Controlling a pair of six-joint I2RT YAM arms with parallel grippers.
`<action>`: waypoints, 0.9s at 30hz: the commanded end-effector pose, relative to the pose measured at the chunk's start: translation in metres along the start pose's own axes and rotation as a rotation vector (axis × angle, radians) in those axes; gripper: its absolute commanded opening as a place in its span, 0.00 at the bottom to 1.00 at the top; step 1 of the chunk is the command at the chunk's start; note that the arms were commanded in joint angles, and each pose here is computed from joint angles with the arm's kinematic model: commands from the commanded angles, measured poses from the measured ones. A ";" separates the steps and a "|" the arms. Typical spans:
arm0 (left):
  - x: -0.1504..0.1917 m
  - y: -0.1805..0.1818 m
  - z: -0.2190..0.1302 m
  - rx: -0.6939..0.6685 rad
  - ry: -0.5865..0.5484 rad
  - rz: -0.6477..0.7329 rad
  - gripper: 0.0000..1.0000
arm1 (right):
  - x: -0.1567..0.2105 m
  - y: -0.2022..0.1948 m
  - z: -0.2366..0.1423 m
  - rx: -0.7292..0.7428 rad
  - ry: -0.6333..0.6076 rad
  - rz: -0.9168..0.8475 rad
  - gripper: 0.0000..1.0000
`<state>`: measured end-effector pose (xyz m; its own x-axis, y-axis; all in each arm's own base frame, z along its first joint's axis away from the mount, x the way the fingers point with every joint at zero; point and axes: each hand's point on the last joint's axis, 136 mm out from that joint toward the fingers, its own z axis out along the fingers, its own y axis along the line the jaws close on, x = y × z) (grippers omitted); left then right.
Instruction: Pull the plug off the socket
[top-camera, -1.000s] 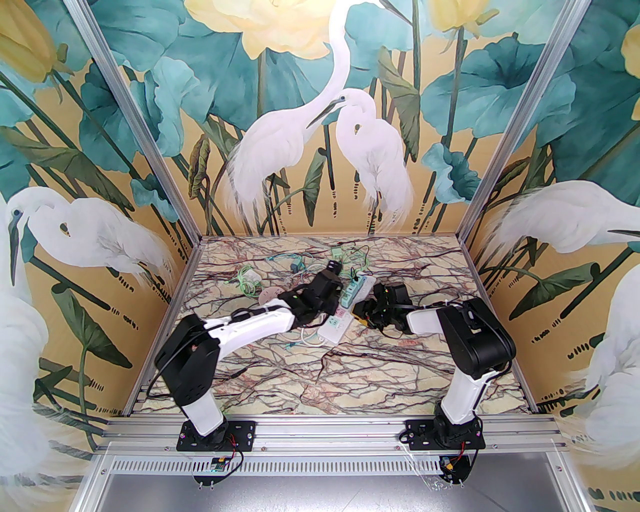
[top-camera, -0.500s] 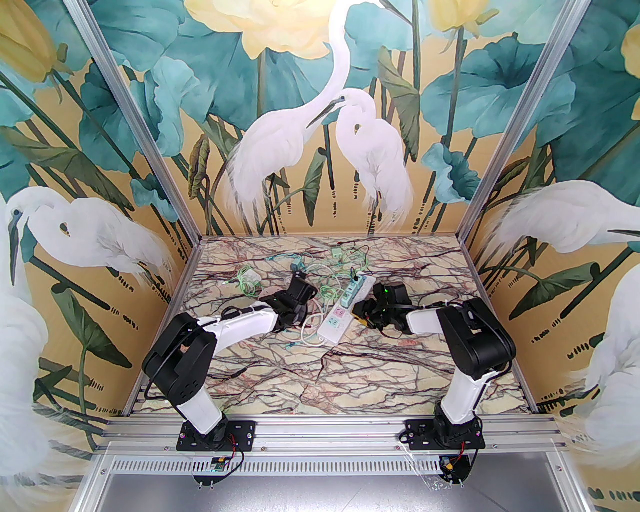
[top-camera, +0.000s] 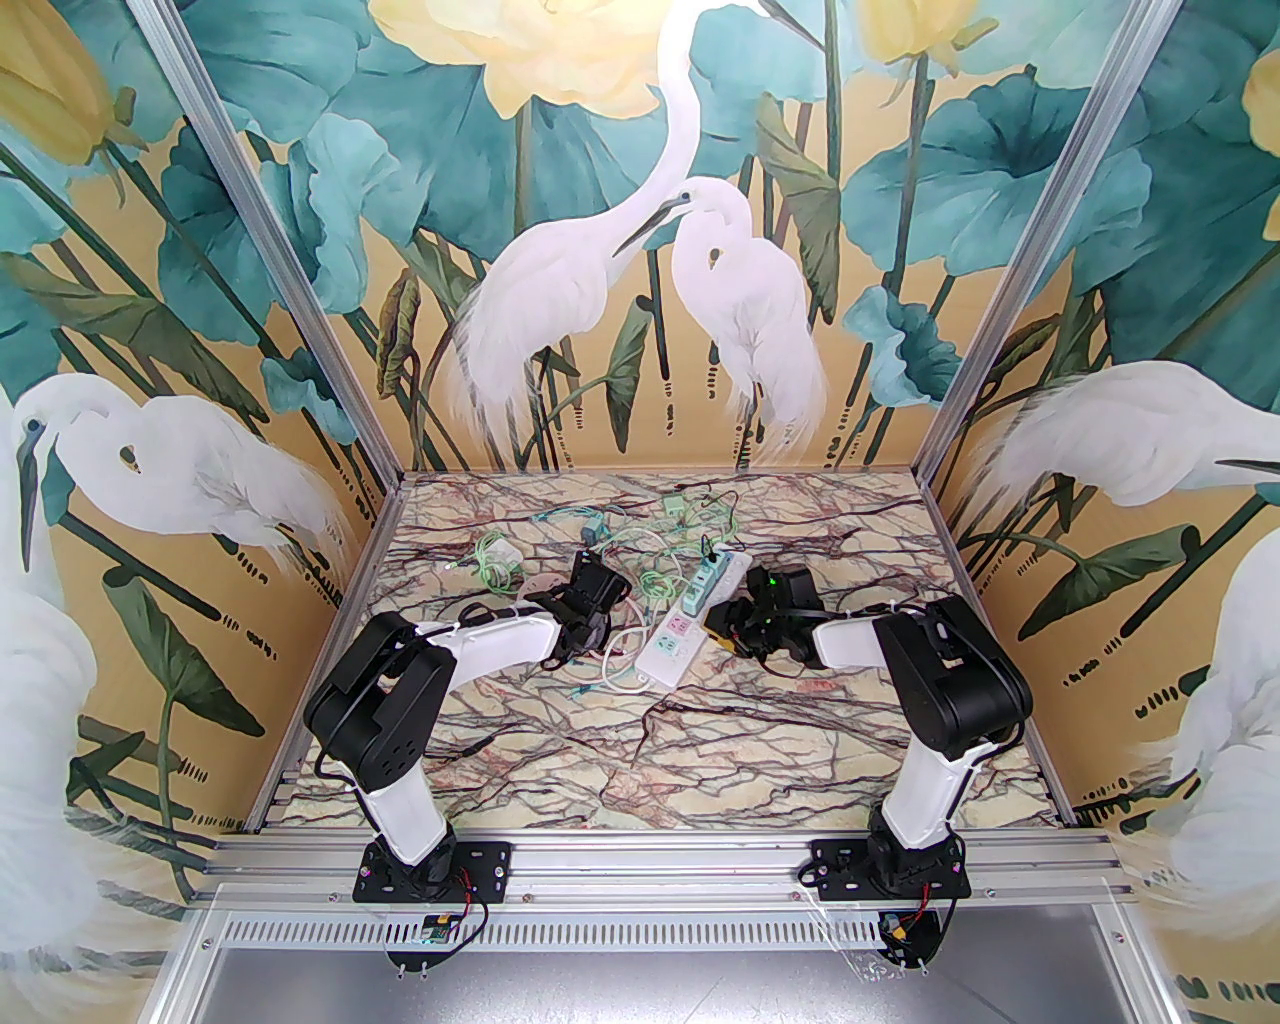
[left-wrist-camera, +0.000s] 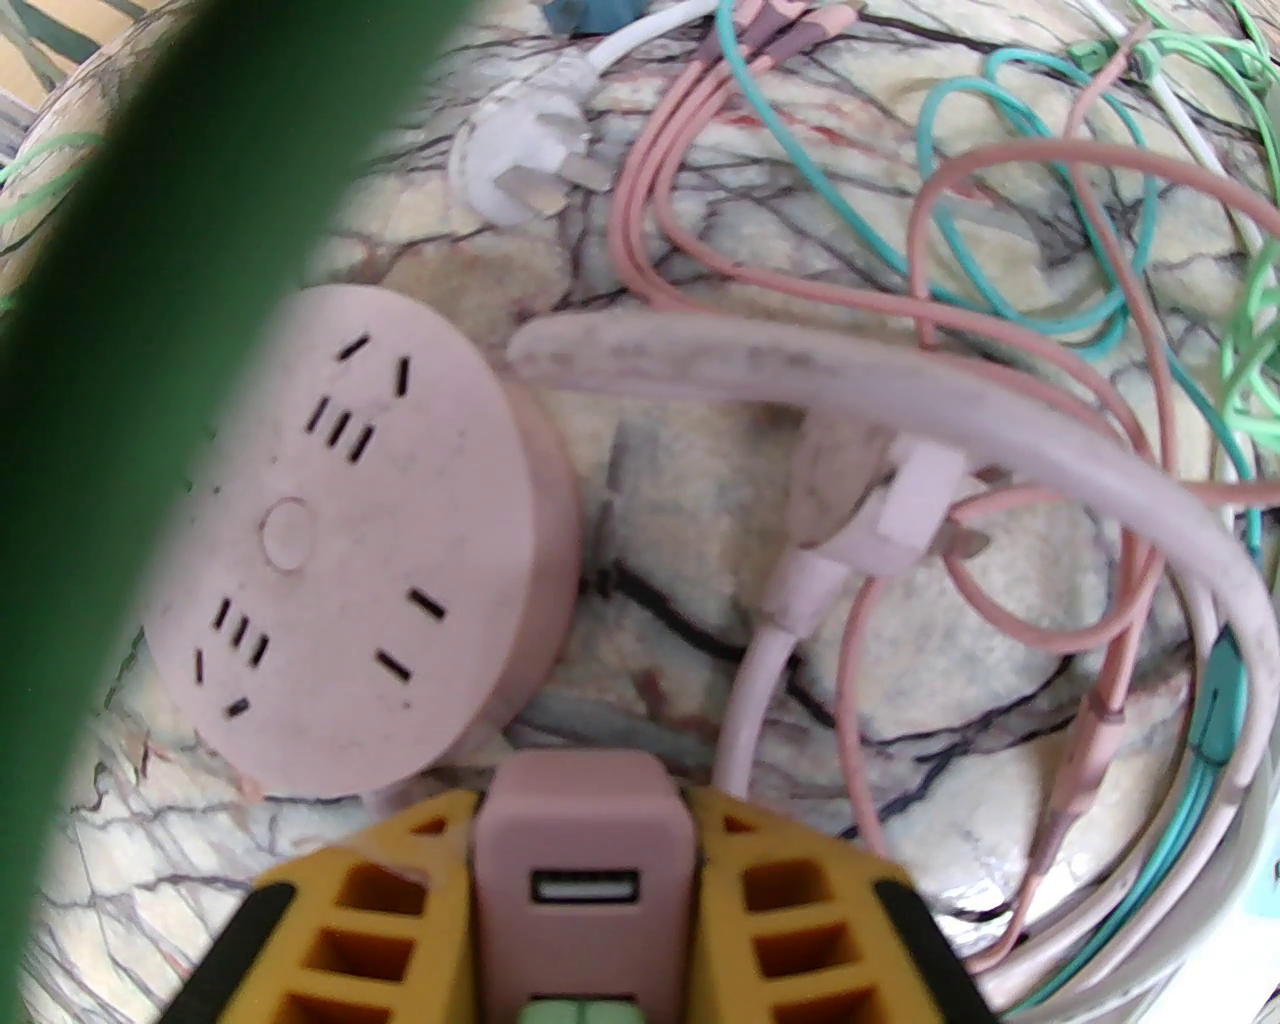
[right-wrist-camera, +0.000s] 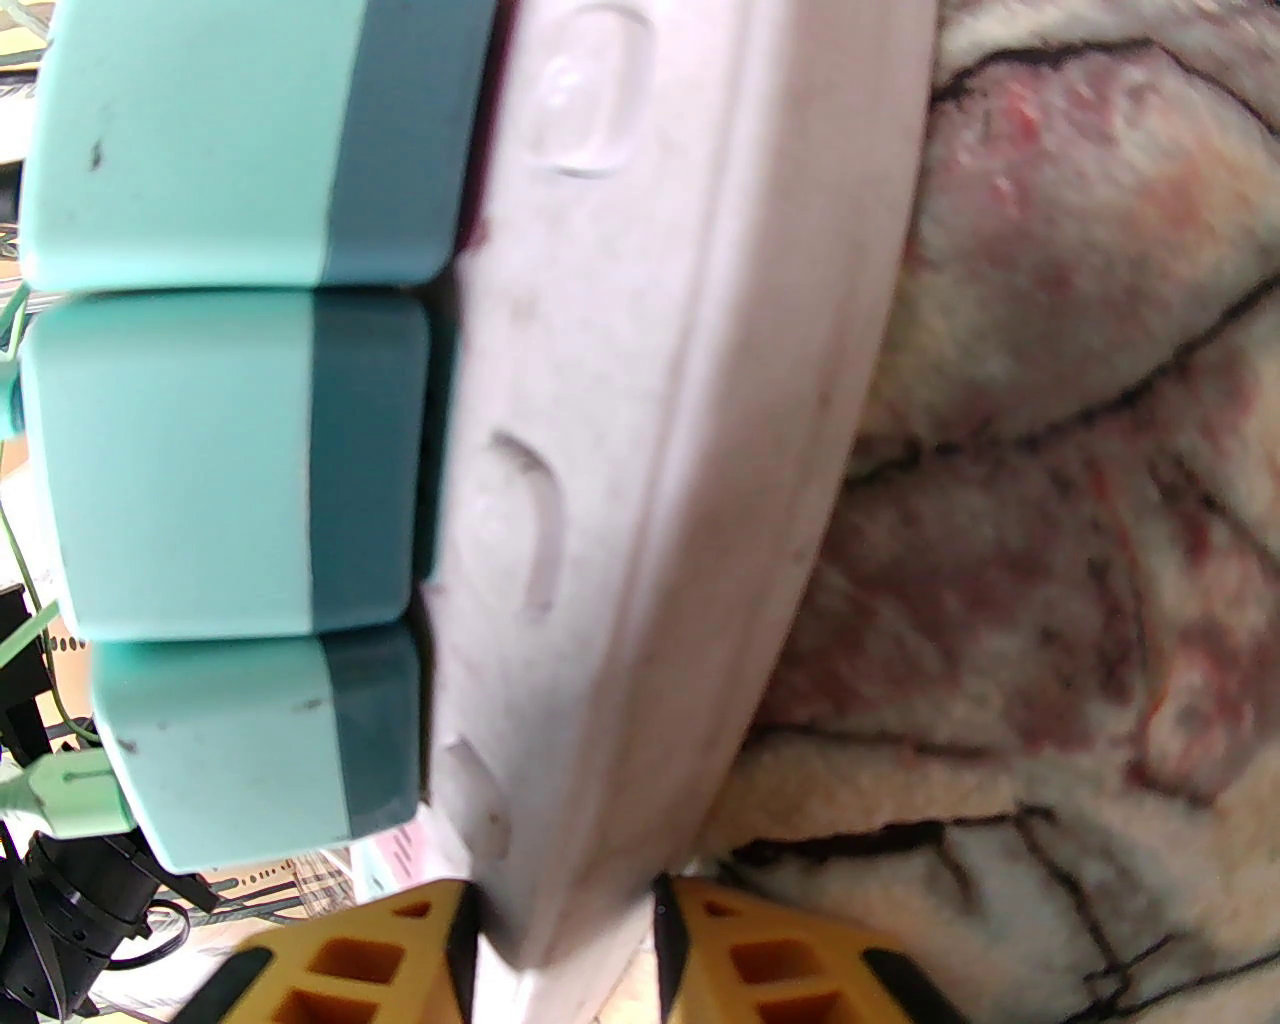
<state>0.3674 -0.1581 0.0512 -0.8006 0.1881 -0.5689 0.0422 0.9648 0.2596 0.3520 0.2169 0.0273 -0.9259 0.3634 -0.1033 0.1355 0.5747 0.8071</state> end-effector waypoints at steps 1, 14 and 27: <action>-0.002 0.025 -0.016 -0.090 0.000 -0.042 0.24 | 0.019 -0.057 0.006 0.200 0.022 0.065 0.37; 0.072 0.094 -0.057 -0.335 0.173 -0.247 0.25 | 0.019 -0.055 0.005 0.196 0.020 0.062 0.37; 0.124 0.076 -0.051 -0.231 0.321 -0.301 0.41 | 0.019 -0.052 0.004 0.189 0.020 0.060 0.37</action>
<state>0.2482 -0.0671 0.0428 -0.8932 -0.1700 -0.4163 -0.3188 0.8924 0.3194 0.3520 0.2173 0.0277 -0.9248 0.3647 -0.1080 0.1343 0.5788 0.8043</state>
